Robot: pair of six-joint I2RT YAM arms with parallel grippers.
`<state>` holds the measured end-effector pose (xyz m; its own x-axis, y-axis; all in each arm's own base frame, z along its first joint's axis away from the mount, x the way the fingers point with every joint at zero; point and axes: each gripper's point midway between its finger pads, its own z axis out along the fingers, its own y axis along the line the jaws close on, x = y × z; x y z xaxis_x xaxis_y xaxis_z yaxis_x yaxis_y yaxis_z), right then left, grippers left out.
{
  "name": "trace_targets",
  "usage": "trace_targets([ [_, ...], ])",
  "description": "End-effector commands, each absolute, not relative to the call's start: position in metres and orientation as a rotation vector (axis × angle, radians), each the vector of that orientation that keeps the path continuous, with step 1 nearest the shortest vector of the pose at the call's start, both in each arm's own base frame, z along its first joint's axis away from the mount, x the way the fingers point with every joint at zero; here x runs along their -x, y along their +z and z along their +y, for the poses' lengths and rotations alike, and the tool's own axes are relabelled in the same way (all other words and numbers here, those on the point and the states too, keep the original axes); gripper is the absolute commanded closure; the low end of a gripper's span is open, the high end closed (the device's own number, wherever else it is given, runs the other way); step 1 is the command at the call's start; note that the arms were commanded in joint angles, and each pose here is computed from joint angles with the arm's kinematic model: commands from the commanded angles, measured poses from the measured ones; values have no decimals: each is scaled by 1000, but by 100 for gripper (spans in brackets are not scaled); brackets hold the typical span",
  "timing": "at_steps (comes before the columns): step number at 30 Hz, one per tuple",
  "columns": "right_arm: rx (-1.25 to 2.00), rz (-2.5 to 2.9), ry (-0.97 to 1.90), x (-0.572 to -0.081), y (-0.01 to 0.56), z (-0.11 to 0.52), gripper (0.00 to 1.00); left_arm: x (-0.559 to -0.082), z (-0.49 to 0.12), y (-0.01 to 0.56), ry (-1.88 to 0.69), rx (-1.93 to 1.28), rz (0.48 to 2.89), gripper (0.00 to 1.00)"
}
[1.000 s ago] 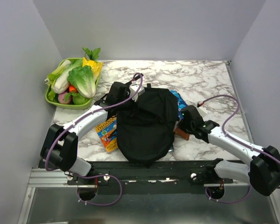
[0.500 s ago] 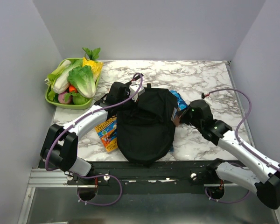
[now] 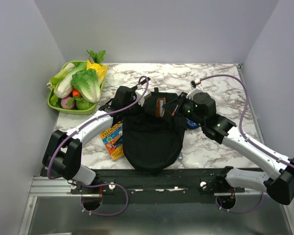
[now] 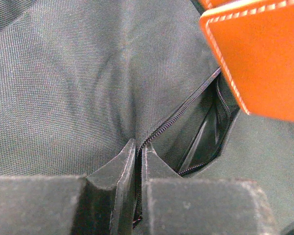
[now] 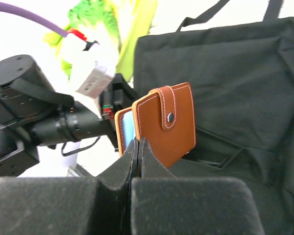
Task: Pack the student bag
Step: Place the personal item in the student bag.
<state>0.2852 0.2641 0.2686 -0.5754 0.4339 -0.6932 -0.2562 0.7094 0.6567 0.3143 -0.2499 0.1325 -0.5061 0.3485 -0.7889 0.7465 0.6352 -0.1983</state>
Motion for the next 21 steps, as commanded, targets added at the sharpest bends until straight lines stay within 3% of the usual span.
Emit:
trace_targets([
  [1,-128,1861,1116,-280,286,286,99,-310,-255,134,-758,-806,2130,87],
  [4,-197,1793,1205,-280,288,292,99,-311,-256,135,-793,-775,2148,87],
  [10,-346,1928,1219,-267,212,292,99,-312,-255,136,-821,-752,2159,87],
  [16,-447,2071,1063,-255,164,274,99,-312,-254,136,-817,-752,2156,87],
  [21,-526,2201,903,-247,130,255,75,-314,-255,139,-814,-753,2143,87],
])
